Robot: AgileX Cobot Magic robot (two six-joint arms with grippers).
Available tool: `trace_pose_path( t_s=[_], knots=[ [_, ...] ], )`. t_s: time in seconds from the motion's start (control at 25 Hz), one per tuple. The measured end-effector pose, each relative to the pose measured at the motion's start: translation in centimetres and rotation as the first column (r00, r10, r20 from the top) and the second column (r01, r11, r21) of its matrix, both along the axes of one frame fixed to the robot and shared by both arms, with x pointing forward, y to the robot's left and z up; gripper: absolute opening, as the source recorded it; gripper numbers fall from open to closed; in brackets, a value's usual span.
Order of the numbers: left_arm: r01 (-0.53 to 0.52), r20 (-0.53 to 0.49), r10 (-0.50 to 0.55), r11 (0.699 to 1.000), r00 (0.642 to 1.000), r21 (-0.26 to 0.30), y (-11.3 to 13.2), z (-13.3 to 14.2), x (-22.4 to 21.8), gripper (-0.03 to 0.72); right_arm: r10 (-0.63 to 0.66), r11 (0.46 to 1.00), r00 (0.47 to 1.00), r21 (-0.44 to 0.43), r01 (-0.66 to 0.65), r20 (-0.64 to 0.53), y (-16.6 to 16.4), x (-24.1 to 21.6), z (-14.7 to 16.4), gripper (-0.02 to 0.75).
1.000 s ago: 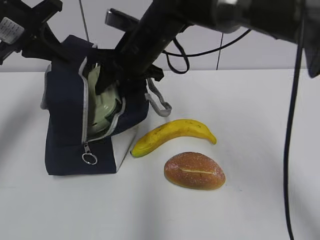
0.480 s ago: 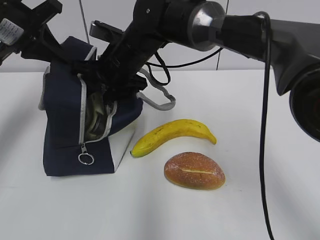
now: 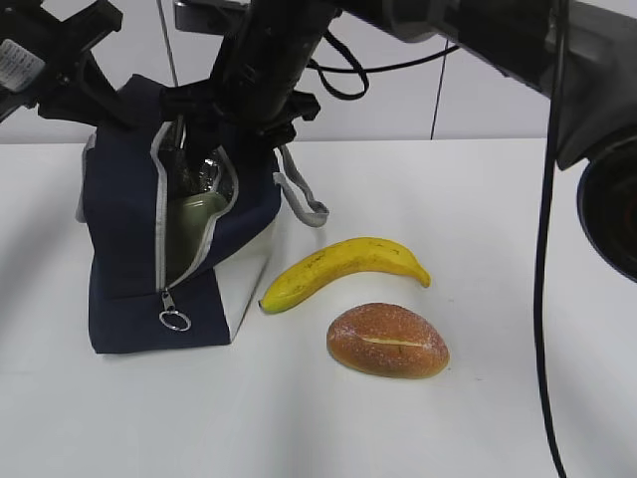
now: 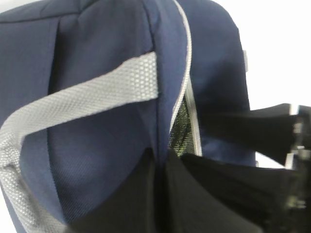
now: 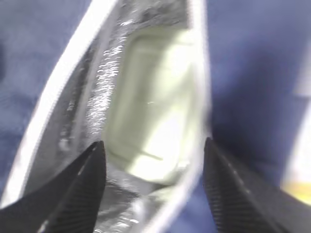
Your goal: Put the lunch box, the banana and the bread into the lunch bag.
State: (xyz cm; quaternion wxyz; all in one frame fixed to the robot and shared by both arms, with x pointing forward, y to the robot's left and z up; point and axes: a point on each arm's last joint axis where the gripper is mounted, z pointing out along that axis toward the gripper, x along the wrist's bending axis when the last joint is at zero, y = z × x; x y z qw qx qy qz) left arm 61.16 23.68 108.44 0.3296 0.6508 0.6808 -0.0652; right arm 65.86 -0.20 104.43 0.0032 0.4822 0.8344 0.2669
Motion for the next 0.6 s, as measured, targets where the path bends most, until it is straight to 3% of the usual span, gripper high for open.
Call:
trace_pose_path(
  t_s=[0.6],
  knots=[
    [0.029, -0.022, -0.027, 0.996, 0.999, 0.084, 0.5, -0.4, -0.3, -0.003, -0.02, 0.995, 0.979, -0.092, 0.04, 0.203, -2.8, -1.4, 7.1, 0.469]
  ],
)
